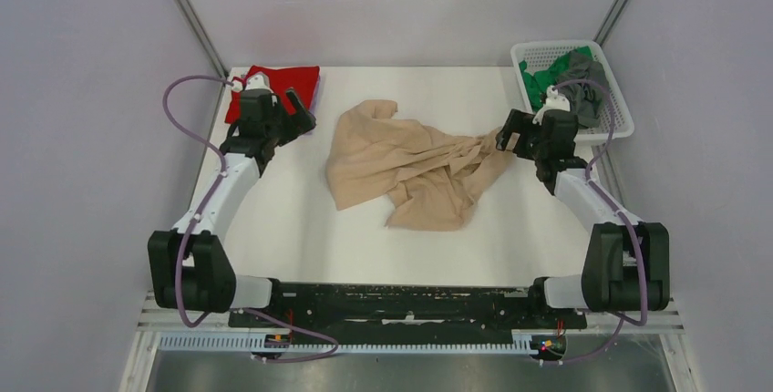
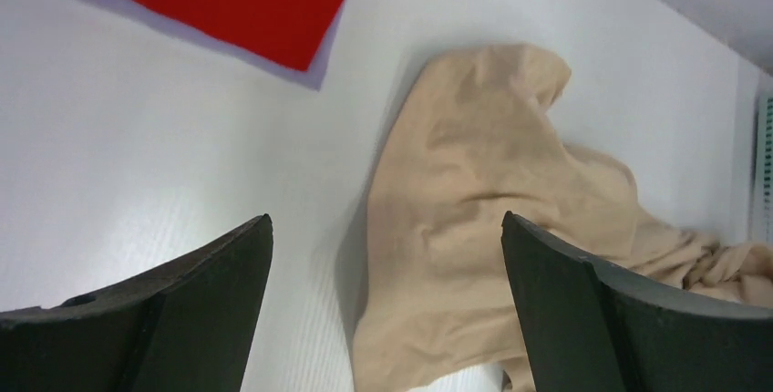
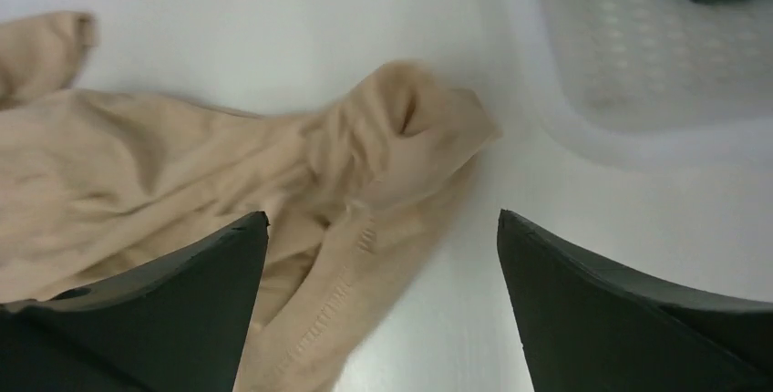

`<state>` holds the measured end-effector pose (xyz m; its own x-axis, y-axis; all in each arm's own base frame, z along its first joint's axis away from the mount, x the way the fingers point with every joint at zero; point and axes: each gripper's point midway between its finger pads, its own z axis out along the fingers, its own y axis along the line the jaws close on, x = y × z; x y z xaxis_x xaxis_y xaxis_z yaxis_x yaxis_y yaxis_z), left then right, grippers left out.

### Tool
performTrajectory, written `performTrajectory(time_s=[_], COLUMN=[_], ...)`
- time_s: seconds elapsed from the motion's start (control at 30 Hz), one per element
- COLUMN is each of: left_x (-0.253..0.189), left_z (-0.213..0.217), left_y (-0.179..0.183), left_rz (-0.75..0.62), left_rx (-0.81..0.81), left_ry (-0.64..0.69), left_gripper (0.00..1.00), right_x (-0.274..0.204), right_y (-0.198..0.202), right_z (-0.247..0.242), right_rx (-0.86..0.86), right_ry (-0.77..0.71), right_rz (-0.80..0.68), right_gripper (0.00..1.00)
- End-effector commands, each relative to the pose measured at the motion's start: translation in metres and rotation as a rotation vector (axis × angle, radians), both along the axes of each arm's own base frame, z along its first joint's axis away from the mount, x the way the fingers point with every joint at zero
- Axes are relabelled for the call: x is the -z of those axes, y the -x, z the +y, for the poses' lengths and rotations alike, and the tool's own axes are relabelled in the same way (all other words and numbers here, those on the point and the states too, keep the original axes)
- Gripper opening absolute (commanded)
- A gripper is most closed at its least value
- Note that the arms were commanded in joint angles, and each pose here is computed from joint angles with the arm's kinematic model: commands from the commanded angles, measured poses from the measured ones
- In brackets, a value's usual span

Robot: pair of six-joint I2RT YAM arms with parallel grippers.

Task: Fold and stack the t-shirts
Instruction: Move the tshirt to the center of the board, then flatten out the tshirt

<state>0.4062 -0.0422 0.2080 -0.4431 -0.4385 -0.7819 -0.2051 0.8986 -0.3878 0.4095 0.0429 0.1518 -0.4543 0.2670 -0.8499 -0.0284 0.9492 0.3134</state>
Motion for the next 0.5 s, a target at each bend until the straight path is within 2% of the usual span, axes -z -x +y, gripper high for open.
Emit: performTrajectory(time_s=[0.0,0.1,0.23,0.3,0.4,0.47], left_x=[0.053,0.087,0.137,0.152,0.168,0.177], left_z=[-0.037,-0.066,-0.086,-0.091,-0.106,-0.109], left_y=[0.022,0.048,0.103,0.13,0.158,0.164], left_rz=[0.207,0.341,0.576,0.657,0.701,0.705], left_rx=[0.097,0.168,0.221,0.25,0.316,0.326], left_ry=[0.163,0.179,0.016,-0.034,-0.058,-0.068], left_gripper=[1.0,1.0,1.0,1.0,0.98,0.94], right_x=[-0.023,-0.032,-0.011,0.008,0.019,0.019], right_y=[0.005,0.012,0.029,0.035,0.038,0.039], right_z=[-0.054,-0.039,0.03,0.063,0.105,0.125], right_rx=[0.245,0.168,-0.104,-0.233,-0.366,-0.425], right_ry=[0.203,0.299,0.558,0.59,0.585,0.574], right_rz=[-0.013,-0.015,0.054,0.085,0.072,0.04], right_gripper=[0.98,0.98,0.98,0.98,0.98,0.98])
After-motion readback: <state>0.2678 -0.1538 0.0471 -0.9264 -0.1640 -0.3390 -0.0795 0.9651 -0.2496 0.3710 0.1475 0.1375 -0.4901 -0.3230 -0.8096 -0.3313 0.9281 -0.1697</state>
